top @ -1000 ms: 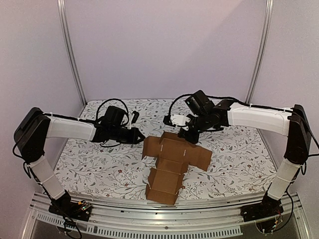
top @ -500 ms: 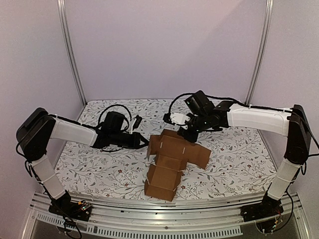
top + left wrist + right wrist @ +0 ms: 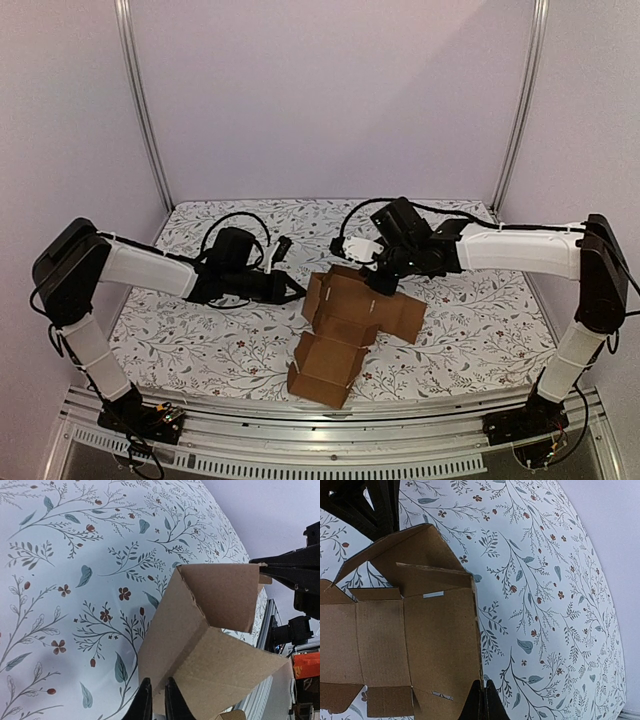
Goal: Fold the paper box
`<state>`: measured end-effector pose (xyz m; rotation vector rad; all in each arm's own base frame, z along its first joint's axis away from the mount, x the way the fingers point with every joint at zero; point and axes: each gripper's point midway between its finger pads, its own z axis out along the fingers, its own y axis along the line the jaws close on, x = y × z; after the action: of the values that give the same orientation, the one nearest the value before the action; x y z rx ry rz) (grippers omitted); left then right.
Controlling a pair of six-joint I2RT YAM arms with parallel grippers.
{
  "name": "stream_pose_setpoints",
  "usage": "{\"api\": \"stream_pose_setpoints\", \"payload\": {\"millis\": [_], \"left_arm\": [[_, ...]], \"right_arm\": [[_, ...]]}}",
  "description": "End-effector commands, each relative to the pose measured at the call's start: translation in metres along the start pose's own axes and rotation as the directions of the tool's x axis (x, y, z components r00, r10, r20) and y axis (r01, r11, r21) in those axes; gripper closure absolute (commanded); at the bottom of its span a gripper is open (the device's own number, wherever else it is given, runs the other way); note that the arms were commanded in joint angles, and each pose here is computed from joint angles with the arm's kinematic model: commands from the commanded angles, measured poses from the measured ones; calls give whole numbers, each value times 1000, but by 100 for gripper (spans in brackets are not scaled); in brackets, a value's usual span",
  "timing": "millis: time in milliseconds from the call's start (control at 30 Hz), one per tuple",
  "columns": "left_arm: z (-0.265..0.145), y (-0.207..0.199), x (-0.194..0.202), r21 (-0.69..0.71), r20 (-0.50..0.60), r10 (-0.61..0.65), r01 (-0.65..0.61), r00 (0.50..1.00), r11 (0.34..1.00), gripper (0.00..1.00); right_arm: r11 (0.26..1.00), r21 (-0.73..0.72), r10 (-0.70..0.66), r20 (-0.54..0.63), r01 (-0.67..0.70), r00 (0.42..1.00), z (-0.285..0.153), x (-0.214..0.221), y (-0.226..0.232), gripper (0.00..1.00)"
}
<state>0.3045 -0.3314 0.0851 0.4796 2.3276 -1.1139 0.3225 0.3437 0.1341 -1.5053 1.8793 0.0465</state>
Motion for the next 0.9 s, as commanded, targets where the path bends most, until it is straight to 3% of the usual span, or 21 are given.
{"api": "stream_pose_setpoints", "payload": {"millis": [0, 867], "left_arm": [[-3, -18, 0, 44, 13, 34, -35, 999, 998, 90], [-7, -29, 19, 89, -6, 49, -49, 999, 995, 93]], "right_arm": [[997, 75, -4, 38, 1, 999, -9, -8, -4, 100], [895, 388, -249, 26, 220, 968, -24, -21, 17, 100]]}}
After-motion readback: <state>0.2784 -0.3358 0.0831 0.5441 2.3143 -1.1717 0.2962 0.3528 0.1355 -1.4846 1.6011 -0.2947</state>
